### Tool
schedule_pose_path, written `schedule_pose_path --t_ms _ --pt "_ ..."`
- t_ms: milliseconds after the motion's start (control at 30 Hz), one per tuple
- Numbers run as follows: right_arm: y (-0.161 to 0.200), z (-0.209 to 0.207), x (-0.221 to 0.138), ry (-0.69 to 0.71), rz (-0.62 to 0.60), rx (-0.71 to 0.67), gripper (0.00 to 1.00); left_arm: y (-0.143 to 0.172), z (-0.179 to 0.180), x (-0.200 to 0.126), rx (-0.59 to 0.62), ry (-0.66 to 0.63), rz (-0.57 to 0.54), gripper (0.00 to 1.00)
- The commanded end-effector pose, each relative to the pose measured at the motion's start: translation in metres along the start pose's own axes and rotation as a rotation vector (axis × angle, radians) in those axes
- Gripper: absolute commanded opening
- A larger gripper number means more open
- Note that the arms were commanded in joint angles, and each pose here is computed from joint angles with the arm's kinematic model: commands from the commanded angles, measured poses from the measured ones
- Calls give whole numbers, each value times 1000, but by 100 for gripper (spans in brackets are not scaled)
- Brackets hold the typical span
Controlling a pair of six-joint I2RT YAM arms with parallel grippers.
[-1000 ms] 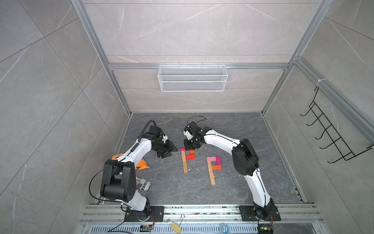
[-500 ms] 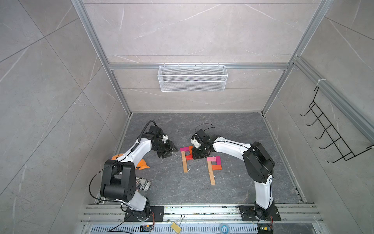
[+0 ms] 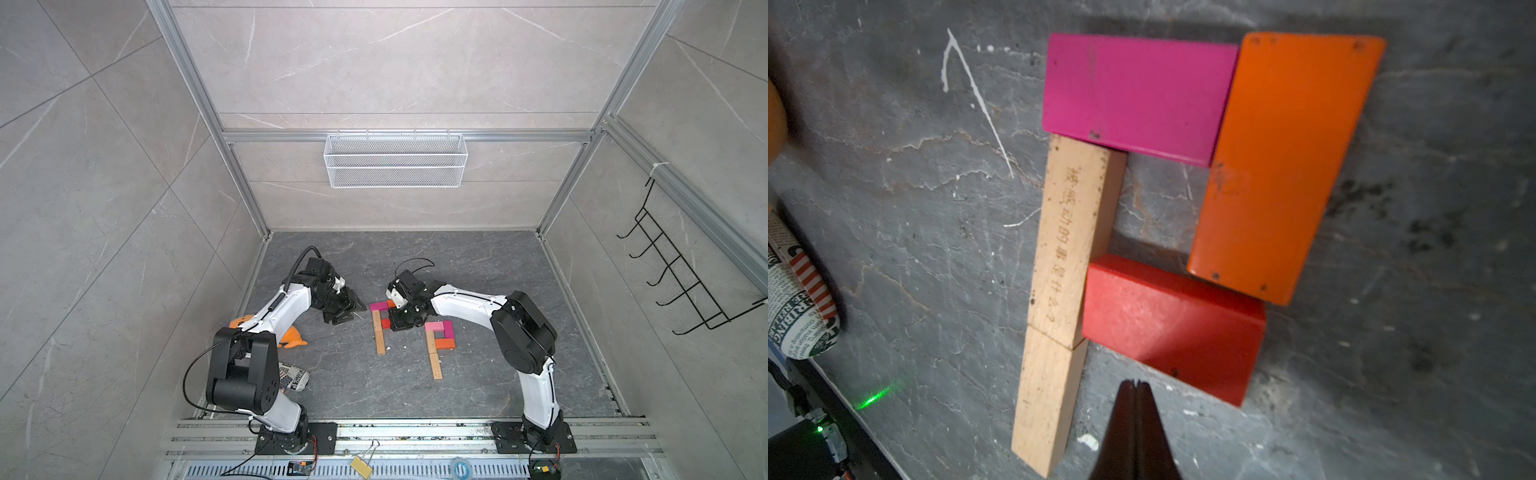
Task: Assemble the letter p with building blocks
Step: Adjust the building block at the center of the board.
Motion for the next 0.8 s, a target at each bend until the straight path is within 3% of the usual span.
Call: schedule_pose_path --t_ms 0,767 --pt "3 -1 12 0 27 9 2 -3 -6 -5 22 34 1 57" --pt "-1 -2 27 10 45 17 2 -3 -5 -2 21 39 12 59"
Point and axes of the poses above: each gripper's point midway between its finger pads, its own x axis out along the fingers, its own z axis along the line the jaws close on, y = z × x, the point moved 9 cm from there along -x, back along the fingers, and after that the axes turned 1 degree about x, right-handed, at the moved point
